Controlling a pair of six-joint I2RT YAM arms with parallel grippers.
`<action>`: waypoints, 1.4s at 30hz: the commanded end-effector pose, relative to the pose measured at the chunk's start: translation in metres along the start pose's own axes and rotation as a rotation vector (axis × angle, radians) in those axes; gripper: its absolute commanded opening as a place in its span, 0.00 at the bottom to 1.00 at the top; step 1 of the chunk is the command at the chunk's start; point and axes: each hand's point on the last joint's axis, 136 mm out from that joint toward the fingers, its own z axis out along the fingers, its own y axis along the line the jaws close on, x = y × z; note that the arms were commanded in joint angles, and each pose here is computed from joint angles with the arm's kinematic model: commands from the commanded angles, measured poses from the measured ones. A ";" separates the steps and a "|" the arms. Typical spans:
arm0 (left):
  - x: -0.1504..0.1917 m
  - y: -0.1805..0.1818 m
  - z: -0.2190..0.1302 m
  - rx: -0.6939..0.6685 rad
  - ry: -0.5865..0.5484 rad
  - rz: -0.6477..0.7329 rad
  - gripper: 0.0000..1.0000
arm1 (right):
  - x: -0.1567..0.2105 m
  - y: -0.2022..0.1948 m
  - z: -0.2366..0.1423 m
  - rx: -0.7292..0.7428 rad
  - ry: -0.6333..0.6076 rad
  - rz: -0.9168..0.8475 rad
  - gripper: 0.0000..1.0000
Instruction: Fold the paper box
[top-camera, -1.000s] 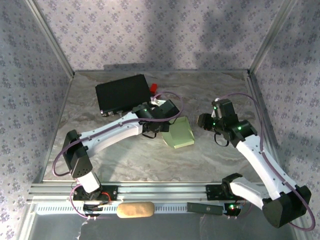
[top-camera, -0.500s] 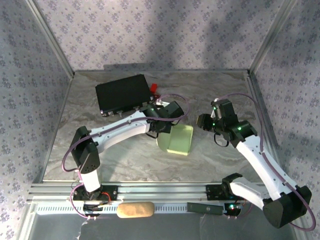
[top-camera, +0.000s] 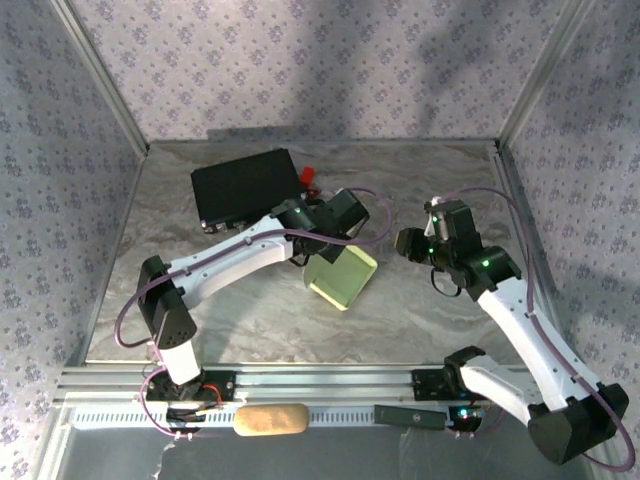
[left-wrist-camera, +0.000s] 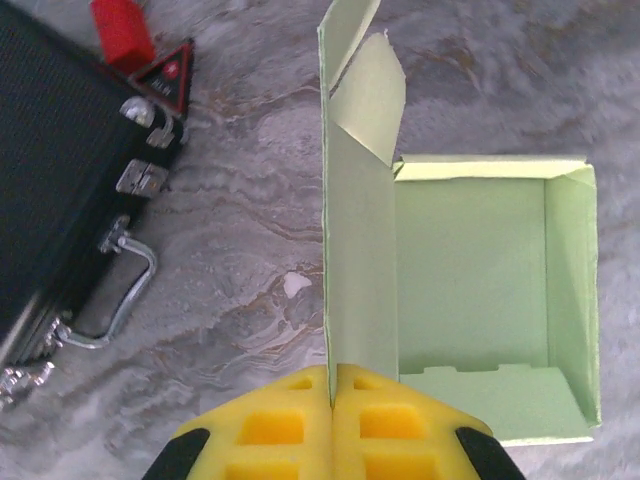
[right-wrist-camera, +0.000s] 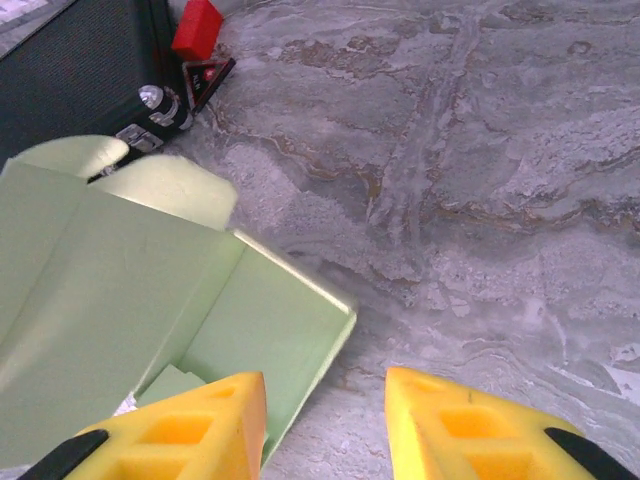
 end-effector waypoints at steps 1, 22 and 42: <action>0.002 0.004 -0.027 0.052 -0.033 0.327 0.00 | -0.002 0.014 -0.005 -0.072 -0.020 -0.085 0.38; 0.020 0.014 0.001 0.253 -0.075 0.611 0.26 | -0.004 0.031 0.030 -0.117 -0.075 -0.358 0.43; 0.103 0.054 -0.025 0.139 -0.115 -0.629 0.45 | 0.009 0.042 0.055 -0.084 -0.035 -0.358 0.43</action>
